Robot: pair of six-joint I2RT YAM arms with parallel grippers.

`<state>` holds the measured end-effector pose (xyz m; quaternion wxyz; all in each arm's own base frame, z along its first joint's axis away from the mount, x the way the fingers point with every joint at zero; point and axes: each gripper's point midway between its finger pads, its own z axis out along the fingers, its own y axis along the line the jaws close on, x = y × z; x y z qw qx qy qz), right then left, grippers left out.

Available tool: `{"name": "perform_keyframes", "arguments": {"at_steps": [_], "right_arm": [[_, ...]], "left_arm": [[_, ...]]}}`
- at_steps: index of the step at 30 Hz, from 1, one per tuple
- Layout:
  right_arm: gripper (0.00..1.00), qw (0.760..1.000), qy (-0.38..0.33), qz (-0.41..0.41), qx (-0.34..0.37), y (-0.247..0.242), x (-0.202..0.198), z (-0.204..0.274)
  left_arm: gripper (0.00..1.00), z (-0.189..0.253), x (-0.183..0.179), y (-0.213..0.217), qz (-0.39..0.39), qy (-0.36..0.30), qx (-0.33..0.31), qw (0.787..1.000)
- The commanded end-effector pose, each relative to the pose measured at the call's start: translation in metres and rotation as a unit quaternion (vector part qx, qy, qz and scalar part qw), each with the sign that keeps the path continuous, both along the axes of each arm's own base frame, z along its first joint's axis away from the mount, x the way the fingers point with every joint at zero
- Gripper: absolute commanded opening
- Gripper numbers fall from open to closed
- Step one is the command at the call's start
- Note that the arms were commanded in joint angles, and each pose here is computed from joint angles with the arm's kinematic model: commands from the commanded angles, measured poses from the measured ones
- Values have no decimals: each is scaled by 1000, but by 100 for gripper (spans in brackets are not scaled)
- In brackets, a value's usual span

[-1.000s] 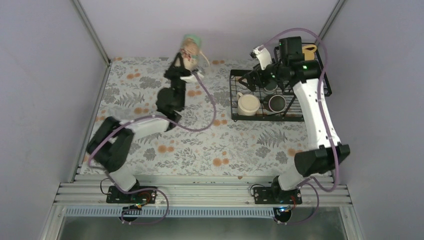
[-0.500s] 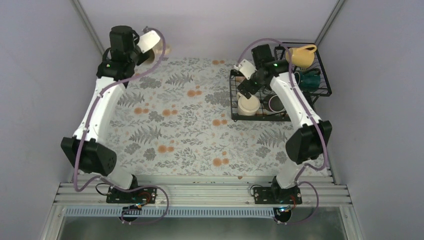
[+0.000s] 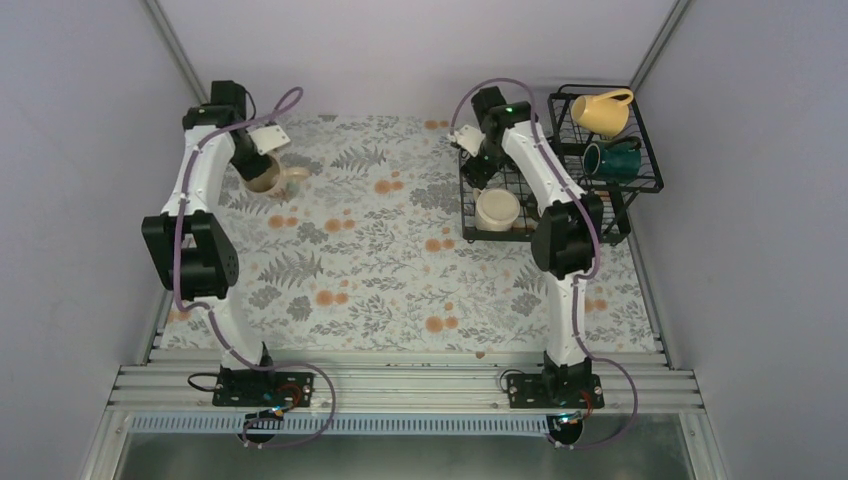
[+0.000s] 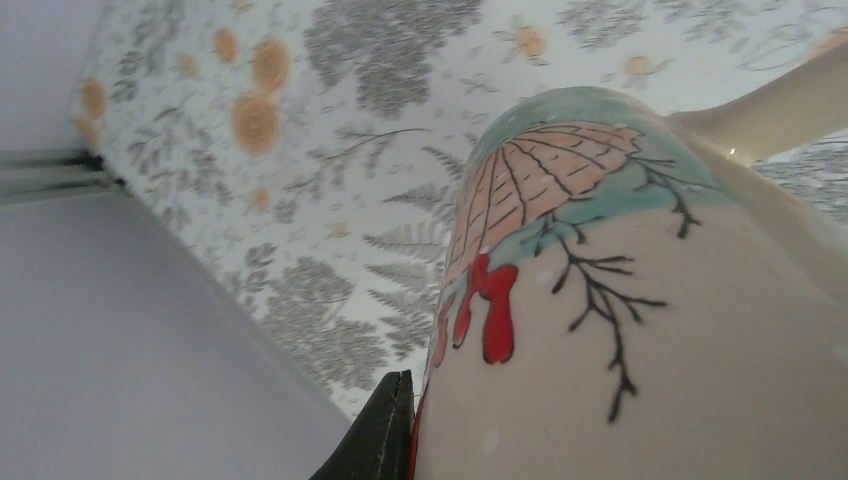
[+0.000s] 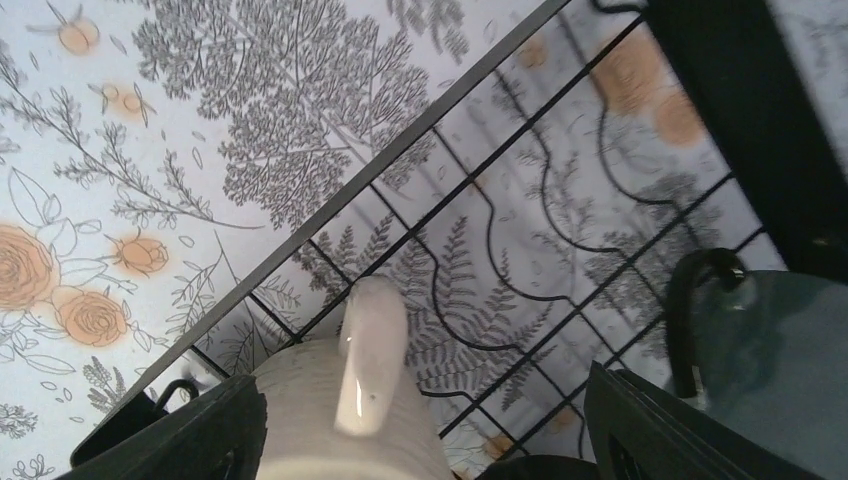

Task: Unload the cups from the dish rack

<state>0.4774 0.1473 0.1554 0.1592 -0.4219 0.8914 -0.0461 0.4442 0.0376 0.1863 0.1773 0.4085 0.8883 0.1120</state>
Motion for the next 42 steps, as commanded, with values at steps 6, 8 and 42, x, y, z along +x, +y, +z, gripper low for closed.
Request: {"name": "perform_keyframes", "arguments": {"at_steps": [6, 8, 42], "right_arm": [[80, 998, 54, 18, -33, -2, -22, -30], [75, 997, 59, 19, -37, -3, -24, -34], [19, 993, 78, -7, -93, -11, -15, -73]], "left_arm": [[2, 26, 49, 31, 6, -34, 21, 999], [2, 20, 58, 35, 9, -23, 28, 999], [12, -47, 100, 68, 30, 23, 73, 997]]}}
